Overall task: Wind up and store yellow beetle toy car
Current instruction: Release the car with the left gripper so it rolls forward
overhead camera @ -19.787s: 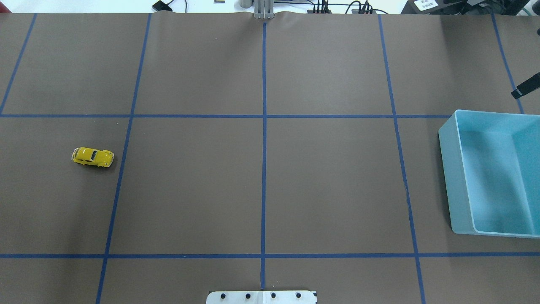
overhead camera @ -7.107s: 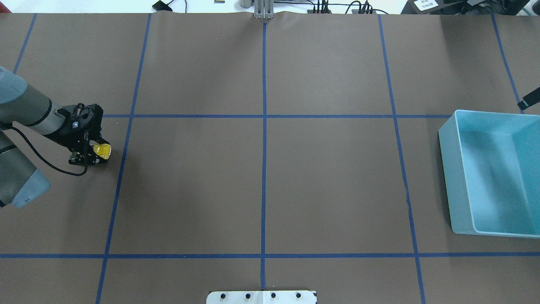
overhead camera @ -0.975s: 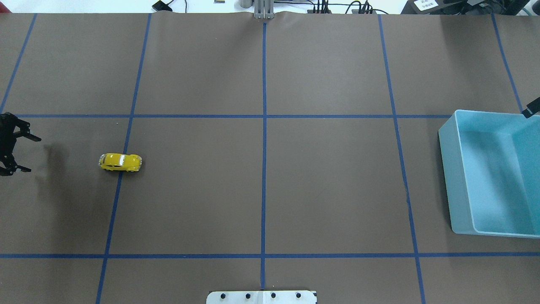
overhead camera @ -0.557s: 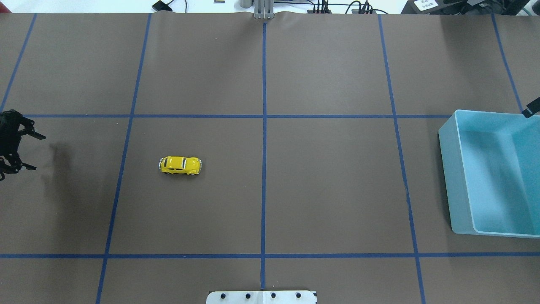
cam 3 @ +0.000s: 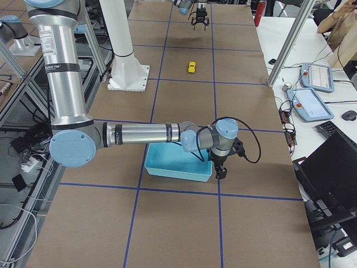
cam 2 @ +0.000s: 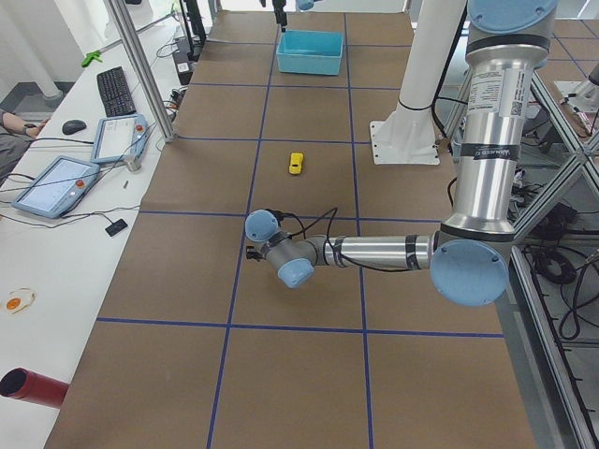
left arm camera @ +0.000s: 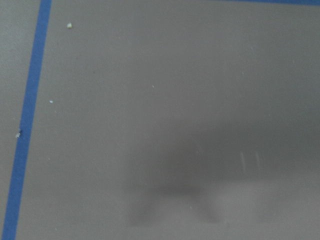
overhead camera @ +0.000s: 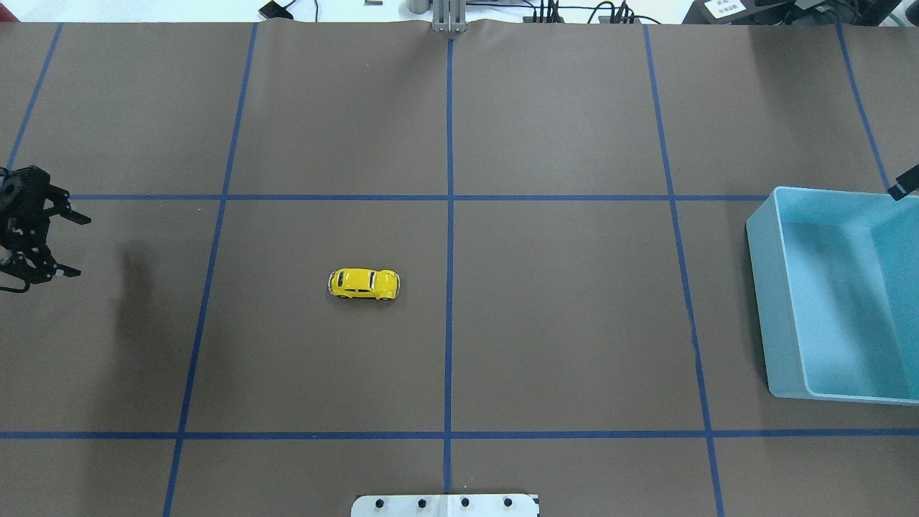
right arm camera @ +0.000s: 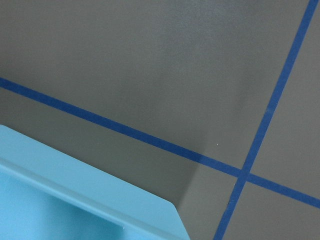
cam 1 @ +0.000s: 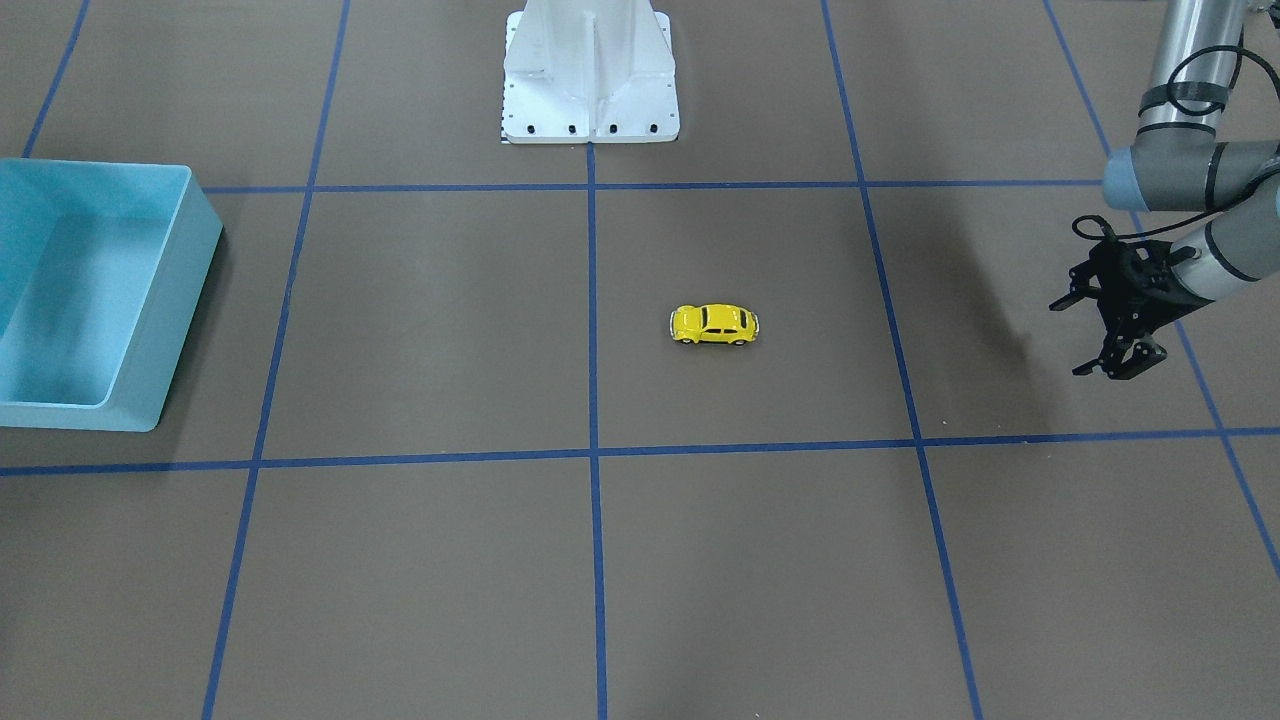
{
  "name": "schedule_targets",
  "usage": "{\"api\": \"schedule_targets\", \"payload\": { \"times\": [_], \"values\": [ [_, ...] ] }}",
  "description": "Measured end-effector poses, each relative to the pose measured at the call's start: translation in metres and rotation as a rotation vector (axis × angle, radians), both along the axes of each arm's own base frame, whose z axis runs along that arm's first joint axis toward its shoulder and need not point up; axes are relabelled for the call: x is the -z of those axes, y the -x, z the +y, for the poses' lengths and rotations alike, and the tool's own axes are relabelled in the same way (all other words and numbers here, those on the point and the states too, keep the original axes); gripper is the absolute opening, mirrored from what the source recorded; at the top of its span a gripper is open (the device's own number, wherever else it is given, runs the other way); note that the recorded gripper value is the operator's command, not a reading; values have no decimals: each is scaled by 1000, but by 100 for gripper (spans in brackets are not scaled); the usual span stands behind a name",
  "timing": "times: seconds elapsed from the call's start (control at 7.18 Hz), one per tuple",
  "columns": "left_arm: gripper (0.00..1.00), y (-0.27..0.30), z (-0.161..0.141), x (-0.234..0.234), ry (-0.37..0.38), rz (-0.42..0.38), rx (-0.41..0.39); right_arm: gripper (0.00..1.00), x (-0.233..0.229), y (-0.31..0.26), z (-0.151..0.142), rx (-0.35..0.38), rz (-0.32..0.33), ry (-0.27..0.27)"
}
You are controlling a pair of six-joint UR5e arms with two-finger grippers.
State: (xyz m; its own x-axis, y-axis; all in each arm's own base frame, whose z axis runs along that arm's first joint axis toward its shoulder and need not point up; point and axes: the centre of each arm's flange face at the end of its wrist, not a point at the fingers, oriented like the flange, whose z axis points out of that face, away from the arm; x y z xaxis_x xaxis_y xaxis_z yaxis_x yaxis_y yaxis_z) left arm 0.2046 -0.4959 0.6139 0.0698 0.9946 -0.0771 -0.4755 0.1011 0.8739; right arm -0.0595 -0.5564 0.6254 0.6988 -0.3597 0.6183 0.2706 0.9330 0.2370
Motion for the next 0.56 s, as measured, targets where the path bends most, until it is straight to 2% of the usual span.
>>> {"api": "schedule_targets", "payload": {
  "times": [0.28,0.56],
  "values": [
    [100,-1,-1,13,71,14,50,100,7,1,-3,0,-3,-14],
    [100,-3,-5,29,197,31,135,100,32,7,-8,13,-15,-67]
  ]
}}
